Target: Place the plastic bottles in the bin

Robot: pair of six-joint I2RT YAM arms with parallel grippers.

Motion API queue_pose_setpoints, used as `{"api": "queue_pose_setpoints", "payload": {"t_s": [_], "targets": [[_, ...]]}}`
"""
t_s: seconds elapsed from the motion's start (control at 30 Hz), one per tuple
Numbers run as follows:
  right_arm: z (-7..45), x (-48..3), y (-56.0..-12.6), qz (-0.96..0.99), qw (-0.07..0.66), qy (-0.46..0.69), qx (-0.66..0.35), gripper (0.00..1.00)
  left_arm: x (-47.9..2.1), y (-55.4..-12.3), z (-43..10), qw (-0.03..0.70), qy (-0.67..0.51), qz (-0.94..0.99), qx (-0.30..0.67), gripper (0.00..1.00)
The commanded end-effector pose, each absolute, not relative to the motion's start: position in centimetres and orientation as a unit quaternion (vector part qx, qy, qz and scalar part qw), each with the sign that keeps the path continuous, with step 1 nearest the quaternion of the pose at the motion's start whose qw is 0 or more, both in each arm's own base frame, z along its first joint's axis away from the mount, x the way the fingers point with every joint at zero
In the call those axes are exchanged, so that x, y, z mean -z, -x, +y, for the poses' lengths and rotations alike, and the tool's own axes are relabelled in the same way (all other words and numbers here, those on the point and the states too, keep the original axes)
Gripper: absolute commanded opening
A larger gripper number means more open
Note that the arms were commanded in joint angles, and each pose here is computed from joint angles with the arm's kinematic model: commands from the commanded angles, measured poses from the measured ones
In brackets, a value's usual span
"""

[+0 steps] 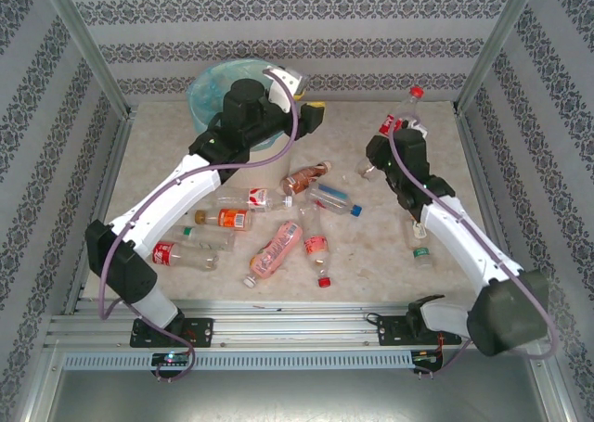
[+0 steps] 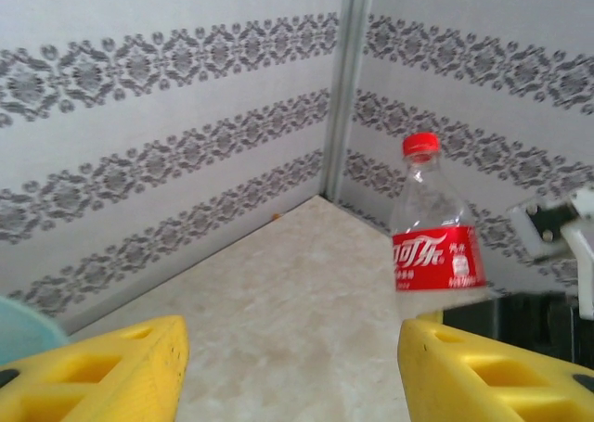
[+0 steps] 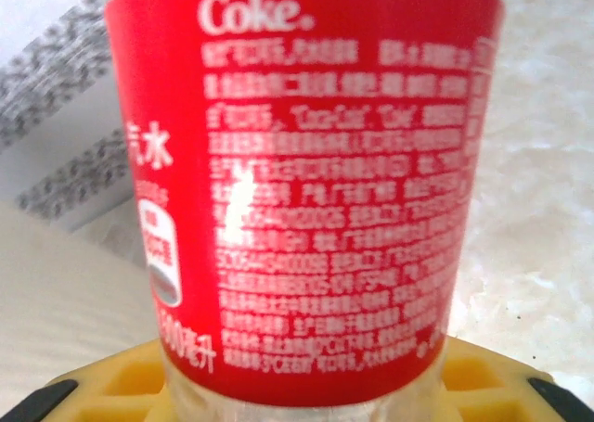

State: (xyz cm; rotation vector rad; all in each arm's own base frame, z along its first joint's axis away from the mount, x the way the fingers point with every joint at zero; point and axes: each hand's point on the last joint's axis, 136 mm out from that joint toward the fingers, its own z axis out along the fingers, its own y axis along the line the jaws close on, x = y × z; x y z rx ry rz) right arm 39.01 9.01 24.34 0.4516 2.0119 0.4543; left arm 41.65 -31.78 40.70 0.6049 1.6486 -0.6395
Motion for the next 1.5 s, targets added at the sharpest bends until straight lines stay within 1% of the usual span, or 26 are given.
{"api": "queue_pose_setpoints", "payload": {"t_s": [0.0, 0.1, 0.27, 0.47, 0.67, 0.73, 0.8, 0.9, 1.1, 1.23, 1.3, 1.33, 1.47], "targets": [[12.4, -27.5, -37.7, 0.807, 0.539, -0.044, -0.236, 0.34, -41.2, -40.7, -33.5, 0.555, -0.267, 0.714, 0.334, 0.61], [14.4, -28.2, -35.9, 0.801, 0.534, 0.027, -0.269, 0.34, -41.8, -40.4, -34.3, 0.541, -0.276, 0.711, 0.355, 0.61], [16.7, -29.0, -33.3, 0.785, 0.526, 0.096, -0.312, 0.35, -42.5, -38.9, -35.3, 0.514, -0.299, 0.702, 0.392, 0.62], [19.1, -29.6, -30.9, 0.761, 0.527, 0.164, -0.342, 0.35, -42.3, -37.7, -35.7, 0.488, -0.313, 0.699, 0.418, 0.63], [22.0, -30.0, -28.6, 0.737, 0.511, 0.229, -0.378, 0.35, -41.7, -37.8, -36.0, 0.479, -0.31, 0.703, 0.425, 0.64], [22.6, -30.0, -28.0, 0.733, 0.508, 0.242, -0.382, 0.35, -41.8, -38.0, -36.0, 0.481, -0.304, 0.704, 0.425, 0.62], [22.9, -29.9, -27.5, 0.731, 0.506, 0.251, -0.384, 0.35, -42.1, -38.0, -35.9, 0.483, -0.302, 0.702, 0.428, 0.59], [23.2, -30.0, -27.2, 0.727, 0.505, 0.258, -0.386, 0.35, -42.3, -37.9, -35.8, 0.486, -0.298, 0.7, 0.43, 0.51], [23.8, -29.9, -26.9, 0.724, 0.503, 0.269, -0.387, 0.34, -42.7, -37.6, -35.2, 0.498, -0.286, 0.697, 0.429, 0.28], [24.1, -29.7, -27.2, 0.727, 0.5, 0.27, -0.386, 0.36, -43.0, -37.3, -34.8, 0.505, -0.28, 0.695, 0.427, 0.08], [24.1, -29.7, -27.4, 0.728, 0.501, 0.267, -0.384, 0.4, -43.2, -37.4, -34.6, 0.511, -0.275, 0.695, 0.425, 0.01], [24.2, -29.8, -27.5, 0.728, 0.502, 0.266, -0.383, 0.44, -43.2, -37.4, -34.4, 0.513, -0.271, 0.695, 0.424, 0.0], [23.7, -30.4, -28.2, 0.734, 0.515, 0.249, -0.366, 0.75, -43.5, -38.0, -34.0, 0.524, -0.247, 0.696, 0.423, 0.0]]}}
